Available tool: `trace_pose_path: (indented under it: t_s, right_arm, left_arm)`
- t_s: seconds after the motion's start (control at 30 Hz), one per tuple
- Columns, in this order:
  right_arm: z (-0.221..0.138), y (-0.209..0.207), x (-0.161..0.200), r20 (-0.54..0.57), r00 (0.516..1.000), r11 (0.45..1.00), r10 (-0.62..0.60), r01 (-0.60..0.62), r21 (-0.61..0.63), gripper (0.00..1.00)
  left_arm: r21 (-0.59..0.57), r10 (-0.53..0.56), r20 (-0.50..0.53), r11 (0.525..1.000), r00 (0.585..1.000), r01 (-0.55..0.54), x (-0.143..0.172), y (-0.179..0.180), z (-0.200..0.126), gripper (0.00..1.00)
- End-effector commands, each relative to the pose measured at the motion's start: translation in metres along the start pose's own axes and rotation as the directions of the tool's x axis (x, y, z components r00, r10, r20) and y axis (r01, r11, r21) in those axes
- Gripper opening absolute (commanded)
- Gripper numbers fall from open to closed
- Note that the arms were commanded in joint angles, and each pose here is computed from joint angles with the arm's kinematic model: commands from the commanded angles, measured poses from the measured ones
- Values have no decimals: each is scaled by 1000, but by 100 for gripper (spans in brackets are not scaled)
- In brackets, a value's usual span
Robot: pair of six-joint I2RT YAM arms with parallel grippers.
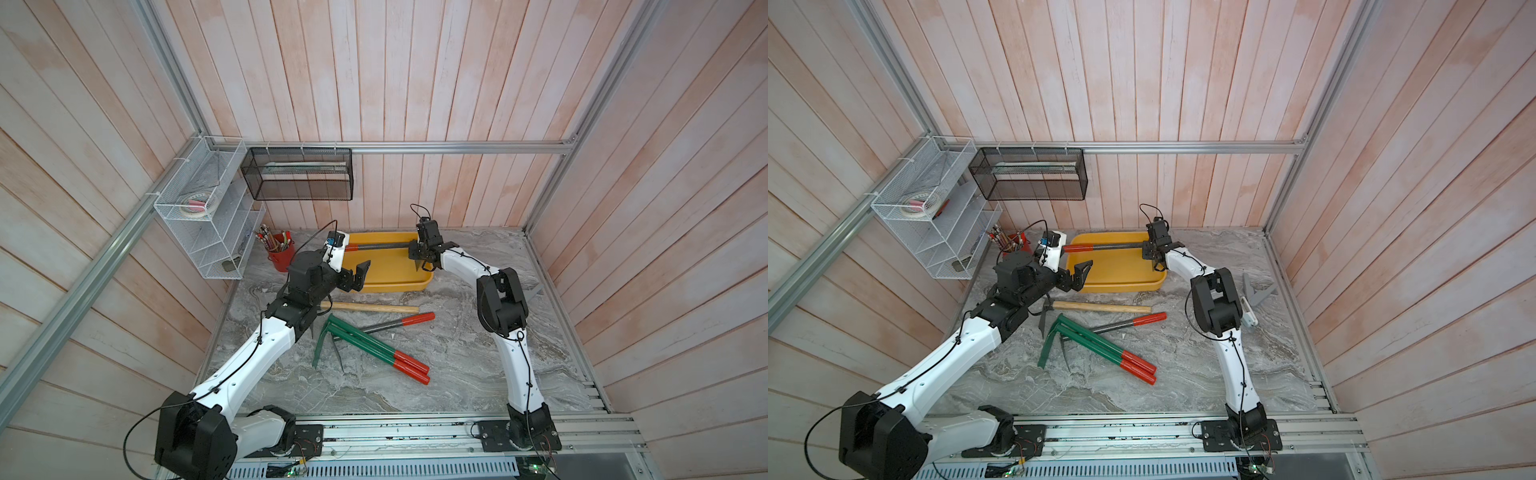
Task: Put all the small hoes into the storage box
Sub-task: Place the hoe in the storage box, then pick up the hoe from the center of the board.
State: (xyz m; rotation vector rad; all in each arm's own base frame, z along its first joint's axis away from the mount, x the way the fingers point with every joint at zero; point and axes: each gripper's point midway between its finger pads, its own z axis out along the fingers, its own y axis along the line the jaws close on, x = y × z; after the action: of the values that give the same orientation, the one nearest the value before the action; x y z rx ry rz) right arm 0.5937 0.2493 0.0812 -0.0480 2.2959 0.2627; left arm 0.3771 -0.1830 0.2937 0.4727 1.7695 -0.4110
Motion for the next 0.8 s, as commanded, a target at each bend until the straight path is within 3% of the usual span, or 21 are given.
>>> trace_pose_path:
  t_s: [0.0,0.2,0.3,0.5,0.67,0.77]
  right_arm:
    - [-34,6,-45,135,991,1000,-9,12,-23,27]
    - [-118,11,-81,311,947,997,-81,82,10,33]
    - [-170,32,-66,352,922,980,-161,191,-54,33]
    - [-215,88,43,224,910,875,-349,402,-271,34]
    - [-224,136,129,90,894,793,-439,432,-429,34]
    - [-229,167,159,73,878,744,-474,443,-500,34]
  left_arm:
    - [18,-16,-9,1000,1000,16,9,-1,5,100]
    - [44,-58,-19,997,998,59,18,0,10,100]
    - [70,-125,-22,989,992,126,26,7,13,100]
    - [110,-257,0,961,967,255,36,21,22,100]
    - [107,-342,40,936,939,336,35,37,22,100]
    - [37,-383,61,924,922,382,36,57,18,100]
